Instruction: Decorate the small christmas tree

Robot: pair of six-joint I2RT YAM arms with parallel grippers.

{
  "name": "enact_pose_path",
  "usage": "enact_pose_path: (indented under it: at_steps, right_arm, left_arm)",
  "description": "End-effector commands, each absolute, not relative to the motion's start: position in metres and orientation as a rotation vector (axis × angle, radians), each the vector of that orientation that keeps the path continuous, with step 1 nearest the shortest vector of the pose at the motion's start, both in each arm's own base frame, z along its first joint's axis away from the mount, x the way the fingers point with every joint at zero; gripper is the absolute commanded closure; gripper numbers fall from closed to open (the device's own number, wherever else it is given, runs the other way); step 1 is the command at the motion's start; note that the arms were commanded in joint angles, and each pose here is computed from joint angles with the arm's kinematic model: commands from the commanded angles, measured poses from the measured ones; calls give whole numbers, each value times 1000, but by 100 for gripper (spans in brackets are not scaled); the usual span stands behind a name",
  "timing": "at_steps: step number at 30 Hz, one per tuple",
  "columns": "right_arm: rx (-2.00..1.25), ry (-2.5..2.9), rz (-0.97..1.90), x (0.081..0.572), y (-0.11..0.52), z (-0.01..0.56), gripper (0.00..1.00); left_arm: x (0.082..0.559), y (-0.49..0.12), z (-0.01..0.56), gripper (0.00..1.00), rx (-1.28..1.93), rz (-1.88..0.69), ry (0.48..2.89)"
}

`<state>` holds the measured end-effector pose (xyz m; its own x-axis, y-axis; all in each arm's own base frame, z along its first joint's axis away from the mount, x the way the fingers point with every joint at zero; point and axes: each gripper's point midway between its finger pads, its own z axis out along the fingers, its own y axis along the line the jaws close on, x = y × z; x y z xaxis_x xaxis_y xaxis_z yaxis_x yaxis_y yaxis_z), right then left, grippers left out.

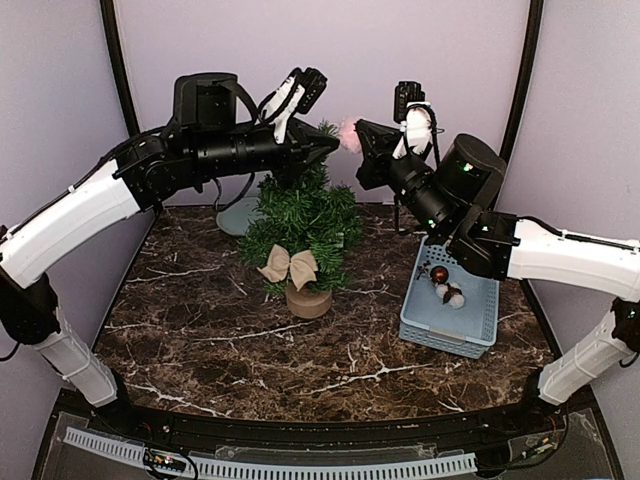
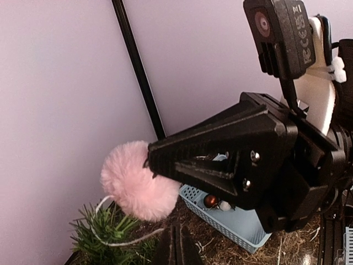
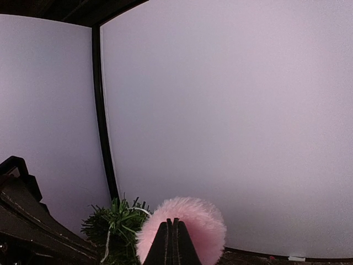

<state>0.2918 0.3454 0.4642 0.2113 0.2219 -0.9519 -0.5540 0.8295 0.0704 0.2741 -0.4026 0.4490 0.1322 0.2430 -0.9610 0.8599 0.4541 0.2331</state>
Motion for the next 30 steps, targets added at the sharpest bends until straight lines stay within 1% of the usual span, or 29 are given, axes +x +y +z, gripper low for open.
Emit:
enact_pose_path:
  at_steps: [1, 6, 14, 30]
  right_arm:
    - [-296, 1222, 575, 291, 345, 471, 100]
    - [-297, 1222, 579, 292, 345, 470, 100]
    - [-299, 1223, 579, 292, 345, 468, 100]
    - [-298, 1220, 582, 291, 343, 469, 100]
  left_arm:
    - [271, -410, 476, 100, 1051, -624, 1340]
    - [280, -415, 482, 100, 1025, -613, 1348]
    - [292, -407, 502, 100, 908, -592, 1349]
    - [313, -396, 512, 100, 761, -612, 1405]
